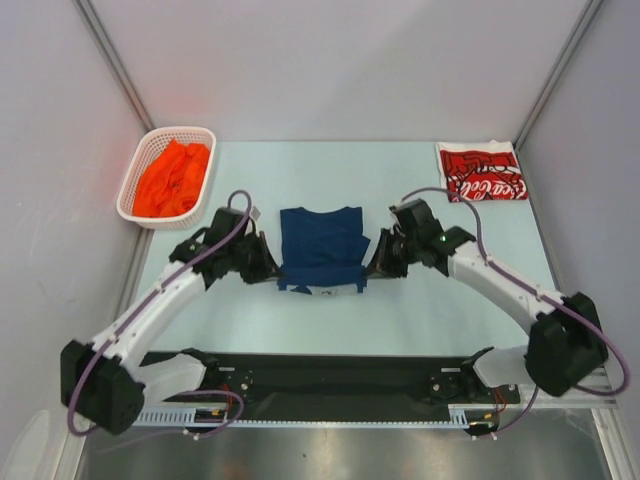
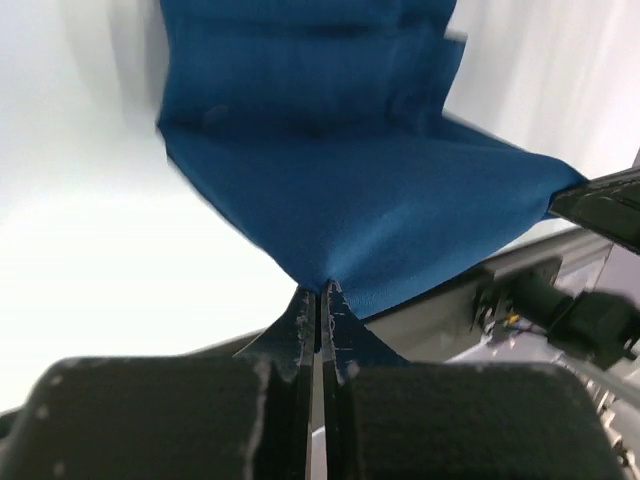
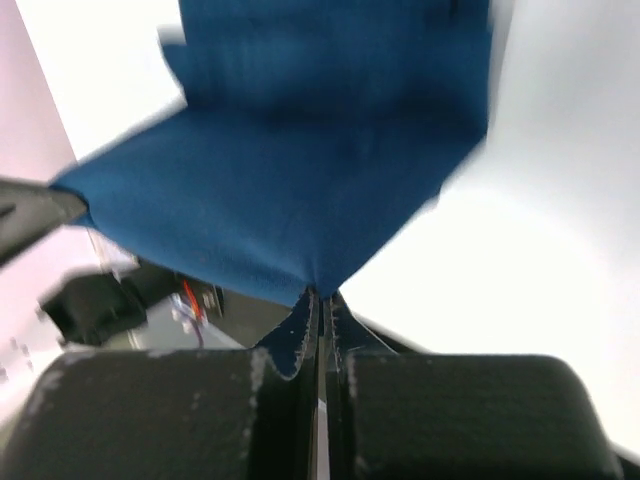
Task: Fold and stack the t-shirts
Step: Fold the tshirt
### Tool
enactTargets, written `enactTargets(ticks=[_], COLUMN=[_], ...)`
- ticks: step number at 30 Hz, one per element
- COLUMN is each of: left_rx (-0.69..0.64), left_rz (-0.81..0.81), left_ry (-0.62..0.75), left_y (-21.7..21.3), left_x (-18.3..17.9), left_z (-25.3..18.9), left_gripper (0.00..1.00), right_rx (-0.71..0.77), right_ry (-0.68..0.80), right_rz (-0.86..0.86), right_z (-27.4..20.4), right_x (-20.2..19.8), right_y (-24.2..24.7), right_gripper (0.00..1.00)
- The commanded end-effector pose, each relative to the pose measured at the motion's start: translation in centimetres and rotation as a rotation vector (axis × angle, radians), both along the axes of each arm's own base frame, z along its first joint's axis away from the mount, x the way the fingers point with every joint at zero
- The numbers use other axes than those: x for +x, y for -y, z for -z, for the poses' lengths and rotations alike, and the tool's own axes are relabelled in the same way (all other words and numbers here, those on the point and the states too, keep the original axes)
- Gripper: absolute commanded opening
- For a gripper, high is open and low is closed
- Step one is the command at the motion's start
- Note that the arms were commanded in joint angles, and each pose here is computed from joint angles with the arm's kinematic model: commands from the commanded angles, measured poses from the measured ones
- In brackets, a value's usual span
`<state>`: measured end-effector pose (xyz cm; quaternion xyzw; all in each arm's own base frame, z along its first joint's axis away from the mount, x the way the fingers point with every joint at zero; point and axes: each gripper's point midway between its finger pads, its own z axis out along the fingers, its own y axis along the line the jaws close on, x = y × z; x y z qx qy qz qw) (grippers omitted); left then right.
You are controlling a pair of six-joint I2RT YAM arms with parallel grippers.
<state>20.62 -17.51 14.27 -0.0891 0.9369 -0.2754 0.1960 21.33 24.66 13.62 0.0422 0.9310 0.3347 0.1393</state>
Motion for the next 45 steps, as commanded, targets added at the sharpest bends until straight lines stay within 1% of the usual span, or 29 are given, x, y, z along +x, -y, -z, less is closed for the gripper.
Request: enactTargets(ticks=[1,2,3,4,5,6,7,8,9,10,11,13,14,16,17,20,22,23,24,28,30,34,39,40,41,42,43,44,45], left_rx=[0.052,0.041,0.057,0.066,0.060,0.067,0.100,0.096,0.086,0.087,0.083,0.084,0.085,0.078,0.073,0.057,0.050,0.051,0.048,0.037,0.033,0.025,0.035,0.036,0.036,0.033,0.031,0.033,0.037], left_rz=[-0.012,-0.014,-0.017,-0.020,-0.014,-0.008,0.010,0.016,0.046,0.055,0.058,0.063,0.063,0.047,0.048,0.036,0.030,0.027,0.024,0.024,0.027,0.029,0.020,0.016,0.014,0.013,0.012,0.012,0.009], left_ry=[0.119,0.139,0.096,0.107,0.135,0.139,0.097,0.112,0.093,0.049,0.068,0.070,0.073,0.077,0.076,0.064,0.078,0.079,0.067,0.063,0.050,0.041,0.018,0.020,0.014,0.011,0.013,0.007,0.006], left_y=[-0.9,-0.8,-0.9,-1.4,-1.2,-1.2,-1.3,-1.1,-0.6,-0.5,-0.1,0.1,0.3,0.2,0.3,0.2,0.1,0.1,0.1,0.2,0.3,0.3,-0.3,-0.4,-0.4,-0.4,-0.5,-0.5,-0.6], left_x=[5.6,7.3,8.5,9.9,11.5,12.5,13.9,15.4,16.2,17.2,18.6,19.9,21.0,22.2,22.9,24.3,25.2,25.5,25.7,27.0,27.3,28.1,28.4,28.5,28.5,28.6,28.7,28.8,28.8], left_z=[-2.7,-4.0,-2.8,-2.7,-3.7,-3.6,-1.5,-2.3,-1.7,0.0,-0.5,-0.3,0.0,0.1,0.4,0.9,0.5,0.7,1.3,1.8,2.6,3.3,4.5,4.5,4.8,5.0,5.0,5.3,5.3], left_gripper=[0.00,0.00,0.00,0.00,0.00,0.00,0.00,0.00,0.00,0.00,0.00,0.00,0.00,0.00,0.00,0.00,0.00,0.00,0.00,0.00,0.00,0.00,0.02,0.03,0.07,0.08,0.11,0.19,0.29], right_rx=[-0.025,-0.020,-0.007,-0.029,-0.026,-0.013,-0.030,-0.025,-0.012,-0.019,-0.036,-0.028,-0.037,-0.028,-0.029,-0.014,-0.012,-0.006,-0.012,0.002,0.010,0.002,0.006,0.005,0.004,0.006,0.007,0.007,0.007], right_ry=[0.062,0.071,0.114,0.088,0.085,0.116,0.078,0.064,0.098,0.088,0.068,0.091,0.070,0.084,0.064,0.075,0.059,0.073,0.062,0.069,0.080,0.057,0.046,0.046,0.038,0.043,0.040,0.031,0.026], right_rz=[-0.003,0.005,0.005,-0.005,-0.001,-0.001,-0.007,-0.010,-0.004,-0.007,-0.016,-0.012,-0.014,0.000,0.003,0.014,0.013,0.013,0.009,0.019,0.022,0.030,0.035,0.034,0.038,0.040,0.041,0.046,0.047], right_z=[-1.2,-1.5,-3.1,-1.7,-1.7,-2.9,-1.1,-0.7,-1.9,-1.6,-0.2,-0.9,0.2,-0.2,0.9,0.9,1.8,1.5,2.5,2.8,2.6,3.9,4.5,4.5,4.9,4.9,5.0,5.2,5.4], right_x=[5.3,6.9,8.8,10.2,11.5,13.4,14.5,15.3,17.1,17.6,18.4,20.3,20.8,22.4,22.8,24.4,25.0,25.6,25.8,27.0,27.6,28.2,28.7,28.7,28.8,29.0,29.0,29.0,28.9], right_y=[-0.1,0.0,-0.5,-0.7,-0.5,-1.0,-1.1,-1.3,-1.5,-1.5,-1.7,-1.8,-1.9,-1.7,-1.7,-1.4,-1.4,-1.6,-1.7,-1.7,-1.9,-1.9,-2.1,-2.2,-2.1,-2.1,-2.2,-2.1,-2.1], right_gripper=[0.00,0.00,0.00,0.00,0.00,0.00,0.00,0.00,0.00,0.00,0.00,0.00,0.00,0.00,0.00,0.00,0.00,0.00,0.00,0.00,0.00,0.00,0.00,0.00,0.00,0.00,0.00,0.04,0.10])
